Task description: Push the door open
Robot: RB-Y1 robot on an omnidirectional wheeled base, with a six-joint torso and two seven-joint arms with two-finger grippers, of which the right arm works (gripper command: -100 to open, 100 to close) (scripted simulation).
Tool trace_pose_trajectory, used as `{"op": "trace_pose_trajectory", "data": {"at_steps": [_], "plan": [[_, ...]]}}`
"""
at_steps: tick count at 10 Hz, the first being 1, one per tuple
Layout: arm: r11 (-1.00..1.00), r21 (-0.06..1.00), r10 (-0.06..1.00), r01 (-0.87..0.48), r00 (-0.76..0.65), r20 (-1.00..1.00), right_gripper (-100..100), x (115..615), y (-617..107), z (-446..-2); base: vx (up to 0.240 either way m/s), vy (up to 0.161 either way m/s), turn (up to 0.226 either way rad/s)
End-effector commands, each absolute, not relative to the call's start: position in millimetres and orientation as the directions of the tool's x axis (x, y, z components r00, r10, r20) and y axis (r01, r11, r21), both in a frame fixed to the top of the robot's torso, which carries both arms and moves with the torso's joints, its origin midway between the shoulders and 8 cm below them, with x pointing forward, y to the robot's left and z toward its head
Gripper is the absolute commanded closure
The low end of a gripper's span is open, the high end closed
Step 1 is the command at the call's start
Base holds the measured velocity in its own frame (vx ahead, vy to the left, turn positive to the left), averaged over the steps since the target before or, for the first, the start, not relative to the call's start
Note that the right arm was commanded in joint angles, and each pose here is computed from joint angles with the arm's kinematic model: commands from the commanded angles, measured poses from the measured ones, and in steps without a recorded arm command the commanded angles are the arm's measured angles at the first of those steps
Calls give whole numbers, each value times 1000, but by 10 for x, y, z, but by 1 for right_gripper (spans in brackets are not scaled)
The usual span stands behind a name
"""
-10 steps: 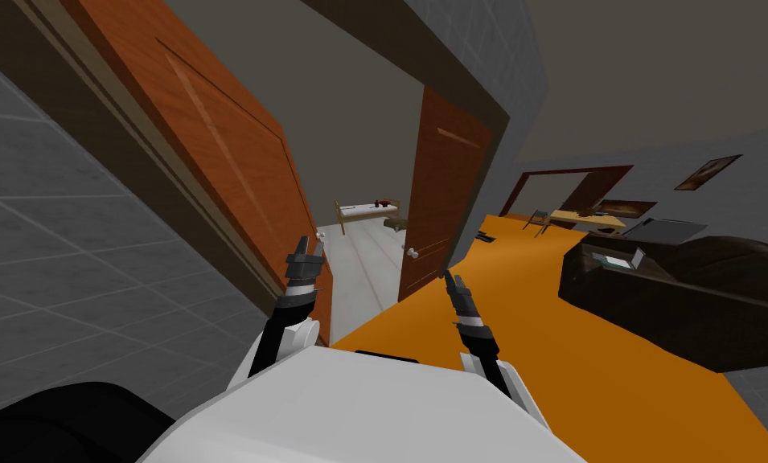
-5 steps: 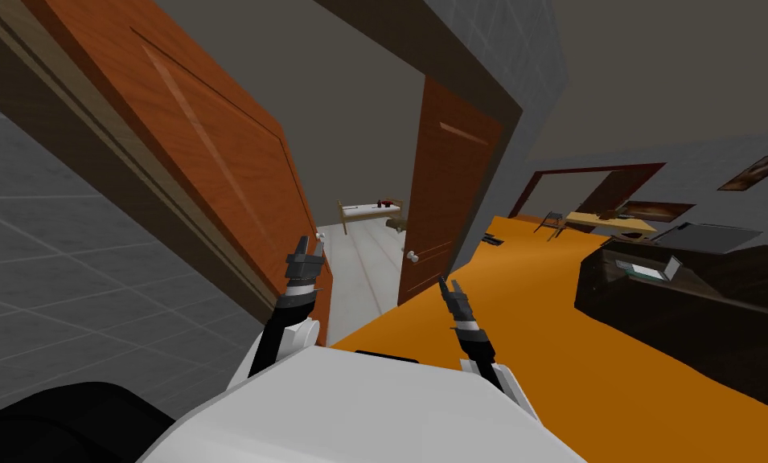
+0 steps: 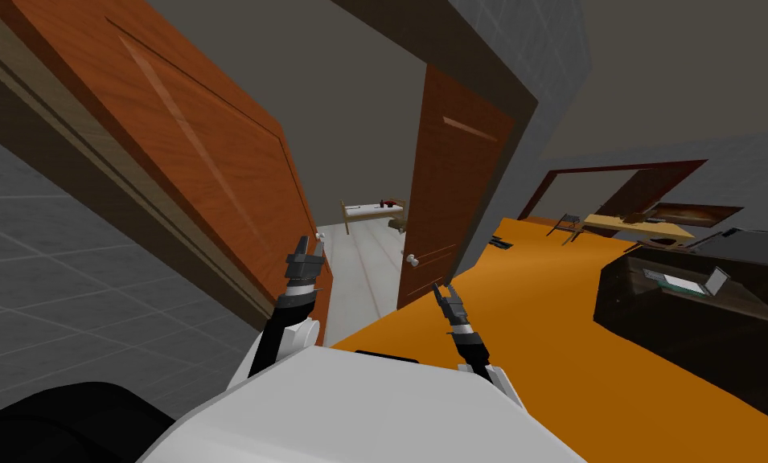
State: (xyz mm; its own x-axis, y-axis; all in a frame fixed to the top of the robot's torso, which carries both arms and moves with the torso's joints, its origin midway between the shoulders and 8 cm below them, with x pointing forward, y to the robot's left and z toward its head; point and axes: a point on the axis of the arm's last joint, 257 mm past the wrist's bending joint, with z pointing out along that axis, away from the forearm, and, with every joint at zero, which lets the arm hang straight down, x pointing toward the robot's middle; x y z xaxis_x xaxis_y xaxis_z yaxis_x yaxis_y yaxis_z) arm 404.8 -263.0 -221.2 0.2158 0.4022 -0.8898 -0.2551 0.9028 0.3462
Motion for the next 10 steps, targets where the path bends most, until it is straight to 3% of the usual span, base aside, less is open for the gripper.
{"op": "trace_pose_trajectory", "data": {"at_steps": [1, 10], "plan": [[918, 307, 360, -252, 199, -912, -100, 4031, -2593, -2343, 90, -85, 66], [954, 136, 169, -267, 103, -980, -100, 3933, -2349, -3082, 79, -84, 71]]}}
